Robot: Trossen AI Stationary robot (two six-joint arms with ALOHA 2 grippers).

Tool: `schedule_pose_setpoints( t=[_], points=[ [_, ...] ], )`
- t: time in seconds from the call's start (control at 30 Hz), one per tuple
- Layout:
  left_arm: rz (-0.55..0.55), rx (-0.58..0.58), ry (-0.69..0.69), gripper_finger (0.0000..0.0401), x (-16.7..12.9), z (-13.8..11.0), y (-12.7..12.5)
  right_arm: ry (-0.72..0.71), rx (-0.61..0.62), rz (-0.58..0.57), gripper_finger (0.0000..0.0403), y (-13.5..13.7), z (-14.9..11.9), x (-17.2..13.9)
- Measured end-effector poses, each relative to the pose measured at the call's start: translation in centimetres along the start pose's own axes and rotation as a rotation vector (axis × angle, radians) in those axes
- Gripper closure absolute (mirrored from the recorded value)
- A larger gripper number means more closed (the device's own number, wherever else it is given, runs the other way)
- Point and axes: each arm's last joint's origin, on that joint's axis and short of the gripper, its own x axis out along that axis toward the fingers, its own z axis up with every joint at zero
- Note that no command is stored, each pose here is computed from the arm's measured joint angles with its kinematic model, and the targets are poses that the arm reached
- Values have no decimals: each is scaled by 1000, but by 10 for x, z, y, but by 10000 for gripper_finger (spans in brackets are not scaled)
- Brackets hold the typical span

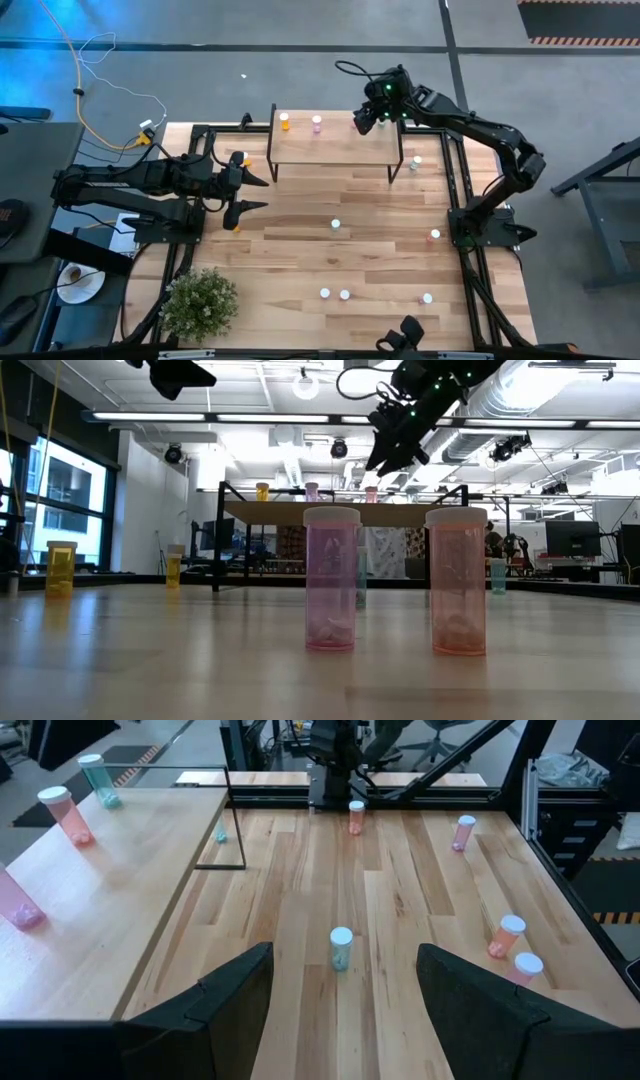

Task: Pick and place medicine bottles onto shelf by color
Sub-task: Adjust the pill bottles on the shelf

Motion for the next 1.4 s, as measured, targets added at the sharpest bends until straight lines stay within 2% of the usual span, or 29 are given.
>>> schedule_pose_setpoints(
  t=[0.2,0.4,1.2,1.4],
  points=[
    [1,0,0,165,0,0,0,47,-9,-28,214,5,-7,16],
    [1,-12,0,165,0,0,0,43,-5,-93,214,7,-7,17],
    [0,-16,0,165,0,0,0,65,-10,-115,215,8,-11,27],
    [1,-15,-1,165,0,0,0,47,-1,-114,237,8,-9,27]
  ],
)
